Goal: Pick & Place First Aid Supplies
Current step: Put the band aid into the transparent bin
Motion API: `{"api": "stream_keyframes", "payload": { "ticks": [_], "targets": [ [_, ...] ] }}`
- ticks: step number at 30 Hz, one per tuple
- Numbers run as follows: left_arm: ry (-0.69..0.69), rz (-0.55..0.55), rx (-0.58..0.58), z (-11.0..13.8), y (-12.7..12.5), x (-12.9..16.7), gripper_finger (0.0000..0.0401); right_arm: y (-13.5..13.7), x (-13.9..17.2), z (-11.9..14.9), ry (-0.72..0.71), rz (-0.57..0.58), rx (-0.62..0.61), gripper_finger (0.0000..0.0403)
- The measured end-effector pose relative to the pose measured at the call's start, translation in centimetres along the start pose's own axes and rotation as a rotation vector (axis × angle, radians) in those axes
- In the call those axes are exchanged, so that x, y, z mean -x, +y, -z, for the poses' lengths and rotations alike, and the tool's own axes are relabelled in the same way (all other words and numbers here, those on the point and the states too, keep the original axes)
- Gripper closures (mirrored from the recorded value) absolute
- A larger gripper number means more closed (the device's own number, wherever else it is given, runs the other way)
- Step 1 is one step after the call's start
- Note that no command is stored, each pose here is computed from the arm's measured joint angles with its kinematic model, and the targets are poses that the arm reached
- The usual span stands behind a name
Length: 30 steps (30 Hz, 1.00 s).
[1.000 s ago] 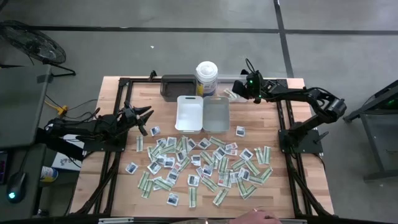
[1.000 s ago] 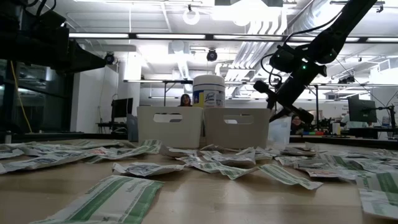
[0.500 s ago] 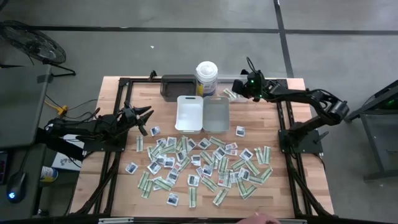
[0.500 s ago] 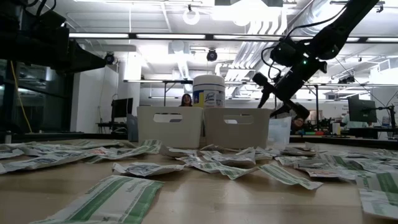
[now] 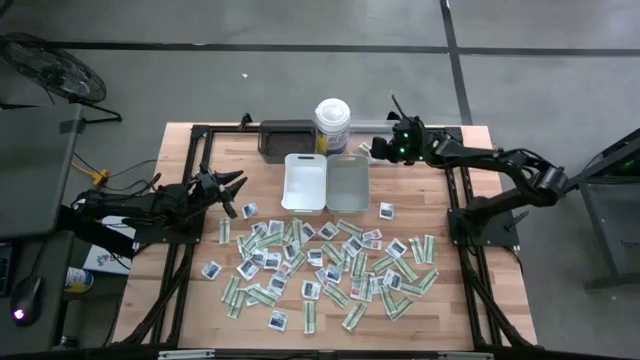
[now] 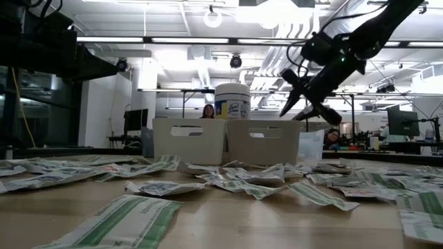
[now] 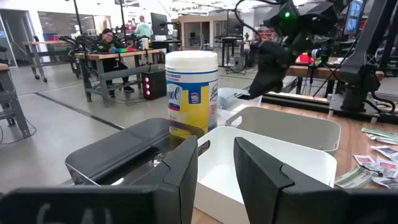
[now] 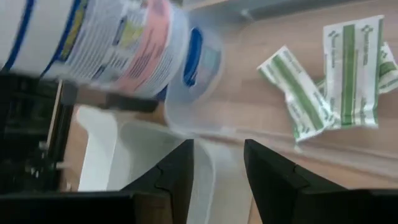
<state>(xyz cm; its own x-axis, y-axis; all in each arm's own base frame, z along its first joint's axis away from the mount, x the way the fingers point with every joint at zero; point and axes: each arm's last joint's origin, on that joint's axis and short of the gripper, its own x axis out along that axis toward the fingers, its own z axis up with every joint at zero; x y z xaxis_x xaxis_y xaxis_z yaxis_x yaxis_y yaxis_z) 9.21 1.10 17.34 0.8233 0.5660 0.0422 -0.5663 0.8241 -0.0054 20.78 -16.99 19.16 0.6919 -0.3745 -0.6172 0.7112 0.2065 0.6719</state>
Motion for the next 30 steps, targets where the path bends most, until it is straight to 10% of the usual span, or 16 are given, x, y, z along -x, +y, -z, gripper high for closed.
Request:
{"api": "stream_keyframes", "payload": {
  "ticks": [14,30],
  "targets": [
    [0.0,0.0,0.0,0.0,0.0,0.0,0.03,3.3,7.2,5.6,0.15,-0.012,0.2,0.0269],
    [0.0,0.0,0.0,0.0,0.0,0.0,0.03,2.0,11.1,13.4,0.519,0.279,0.206,0.0269]
  ]
}}
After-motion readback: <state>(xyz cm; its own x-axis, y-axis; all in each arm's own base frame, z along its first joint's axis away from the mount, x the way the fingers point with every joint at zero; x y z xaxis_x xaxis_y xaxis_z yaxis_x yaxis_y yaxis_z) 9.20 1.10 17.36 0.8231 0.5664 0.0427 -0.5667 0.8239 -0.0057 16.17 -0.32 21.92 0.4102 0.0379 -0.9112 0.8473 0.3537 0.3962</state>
